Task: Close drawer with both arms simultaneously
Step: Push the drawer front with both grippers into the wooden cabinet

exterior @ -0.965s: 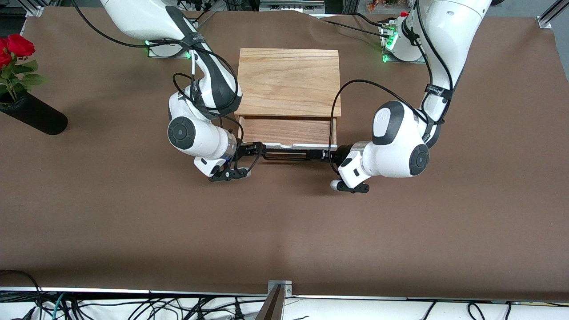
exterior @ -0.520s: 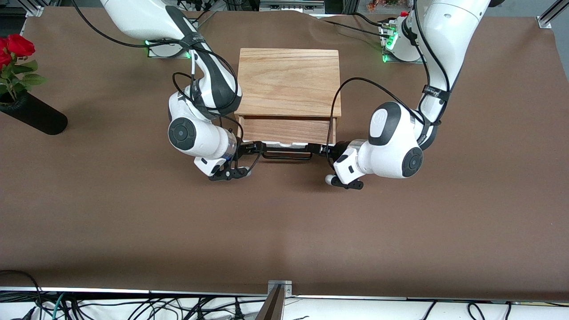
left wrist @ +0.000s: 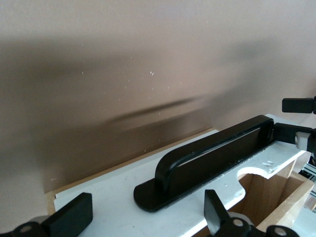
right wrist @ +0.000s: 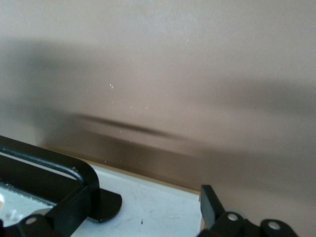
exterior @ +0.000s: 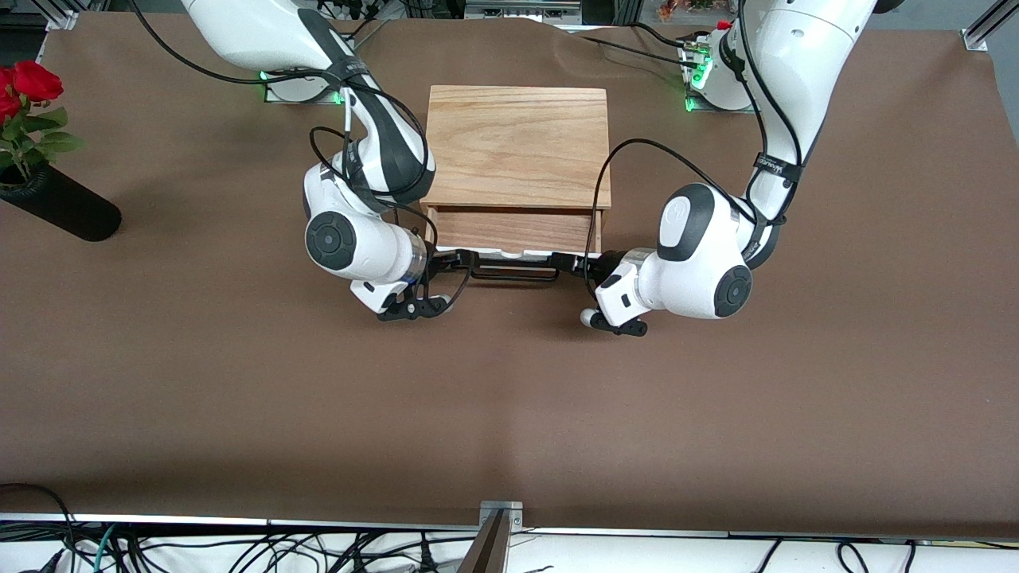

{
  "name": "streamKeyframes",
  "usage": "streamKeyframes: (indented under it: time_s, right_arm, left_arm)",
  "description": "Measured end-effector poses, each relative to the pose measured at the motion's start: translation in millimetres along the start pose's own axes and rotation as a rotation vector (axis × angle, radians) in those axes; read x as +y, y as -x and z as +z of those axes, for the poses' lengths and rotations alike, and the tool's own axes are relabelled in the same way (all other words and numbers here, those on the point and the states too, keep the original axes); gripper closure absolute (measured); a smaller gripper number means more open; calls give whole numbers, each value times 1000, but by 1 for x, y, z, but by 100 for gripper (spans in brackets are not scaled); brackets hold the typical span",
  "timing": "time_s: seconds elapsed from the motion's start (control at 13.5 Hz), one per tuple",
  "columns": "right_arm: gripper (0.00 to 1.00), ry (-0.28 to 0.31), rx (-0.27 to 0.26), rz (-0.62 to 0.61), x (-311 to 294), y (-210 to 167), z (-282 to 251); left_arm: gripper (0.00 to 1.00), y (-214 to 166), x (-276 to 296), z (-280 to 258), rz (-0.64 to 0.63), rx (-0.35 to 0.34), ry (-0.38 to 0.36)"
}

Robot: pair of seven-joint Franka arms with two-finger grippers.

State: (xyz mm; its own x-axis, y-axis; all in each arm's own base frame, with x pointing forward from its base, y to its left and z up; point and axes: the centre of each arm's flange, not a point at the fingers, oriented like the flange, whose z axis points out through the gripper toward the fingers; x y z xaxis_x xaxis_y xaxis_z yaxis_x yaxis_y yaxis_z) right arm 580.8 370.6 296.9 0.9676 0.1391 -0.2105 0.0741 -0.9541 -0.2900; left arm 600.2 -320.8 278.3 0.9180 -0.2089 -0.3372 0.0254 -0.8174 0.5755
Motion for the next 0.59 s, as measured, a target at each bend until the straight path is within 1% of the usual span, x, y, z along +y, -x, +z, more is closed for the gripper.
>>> streamKeyframes:
  time_s: [0.3,0.59]
  right_arm:
    - [0,24,-79,-26,-14,16,15]
    - [0,35,-133,-35,-19,24,22]
  left_arm:
    - [0,11,-12,21,-6,-84,-7]
    - [0,21,-14,27,-4,-118,-15]
